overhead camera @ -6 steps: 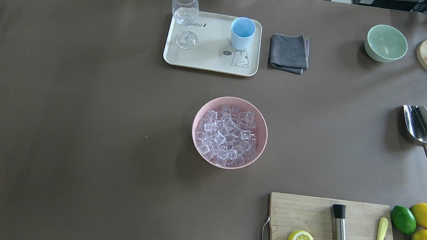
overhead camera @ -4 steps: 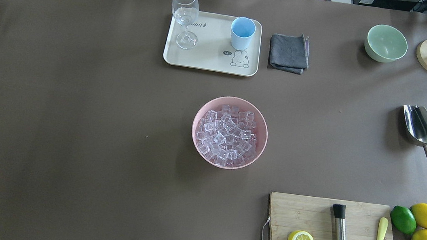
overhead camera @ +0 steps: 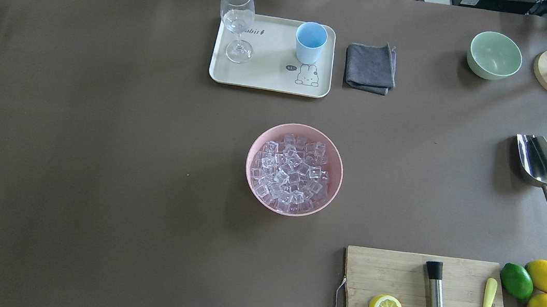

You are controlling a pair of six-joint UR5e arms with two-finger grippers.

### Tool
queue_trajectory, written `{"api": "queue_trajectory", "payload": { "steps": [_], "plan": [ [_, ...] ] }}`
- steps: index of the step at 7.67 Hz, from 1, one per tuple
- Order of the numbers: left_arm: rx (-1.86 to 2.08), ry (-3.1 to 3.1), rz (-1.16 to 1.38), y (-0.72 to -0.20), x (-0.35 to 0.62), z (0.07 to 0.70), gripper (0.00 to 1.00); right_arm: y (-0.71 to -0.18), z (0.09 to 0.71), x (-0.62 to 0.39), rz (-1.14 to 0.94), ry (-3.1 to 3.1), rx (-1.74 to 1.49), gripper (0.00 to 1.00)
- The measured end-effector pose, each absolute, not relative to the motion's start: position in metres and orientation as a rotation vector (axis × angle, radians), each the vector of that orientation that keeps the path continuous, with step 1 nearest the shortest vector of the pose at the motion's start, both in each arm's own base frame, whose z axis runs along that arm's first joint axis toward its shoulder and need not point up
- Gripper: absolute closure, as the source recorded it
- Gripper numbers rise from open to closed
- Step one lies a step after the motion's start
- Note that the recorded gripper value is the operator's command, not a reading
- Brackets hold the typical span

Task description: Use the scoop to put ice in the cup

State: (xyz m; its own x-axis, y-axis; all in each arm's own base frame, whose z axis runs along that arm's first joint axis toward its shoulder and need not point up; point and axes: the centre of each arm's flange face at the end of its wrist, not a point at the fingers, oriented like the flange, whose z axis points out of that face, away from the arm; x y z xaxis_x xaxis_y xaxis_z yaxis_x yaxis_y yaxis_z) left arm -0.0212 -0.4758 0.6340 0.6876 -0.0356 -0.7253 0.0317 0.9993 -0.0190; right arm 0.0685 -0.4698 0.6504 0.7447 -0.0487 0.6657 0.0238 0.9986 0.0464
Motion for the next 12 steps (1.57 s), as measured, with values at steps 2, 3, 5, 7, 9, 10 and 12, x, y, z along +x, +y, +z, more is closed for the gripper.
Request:
{"api": "queue_trajectory", "payload": {
  "steps": [2,3,5,7,9,10,12],
  "plan": [
    [-0.005,0.812,-0.034,-0.476,-0.02,0.633,0.02,-0.466,0.65,0.068,-0.041,-0.734,0.035,0.0],
    [-0.005,0.813,-0.033,-0.477,-0.019,0.633,0.02,-0.467,0.645,0.067,-0.043,-0.737,0.043,0.0],
    [-0.003,0.813,-0.029,-0.477,-0.018,0.632,0.02,-0.47,0.644,0.049,-0.073,-0.741,0.029,0.0],
    [-0.004,0.817,-0.008,-0.479,-0.009,0.629,0.02,-0.476,0.633,0.009,-0.08,-0.773,-0.016,0.0],
    [0.007,0.823,0.022,-0.485,0.003,0.617,0.02,-0.479,0.606,-0.024,-0.04,-0.815,-0.05,0.0],
    [0.024,0.831,0.046,-0.487,0.01,0.605,0.02,-0.478,0.593,-0.04,-0.037,-0.828,-0.062,0.0],
    [0.086,0.851,0.149,-0.498,0.047,0.555,0.02,-0.47,0.58,-0.079,-0.083,-0.84,-0.071,0.0]
  ]
}}
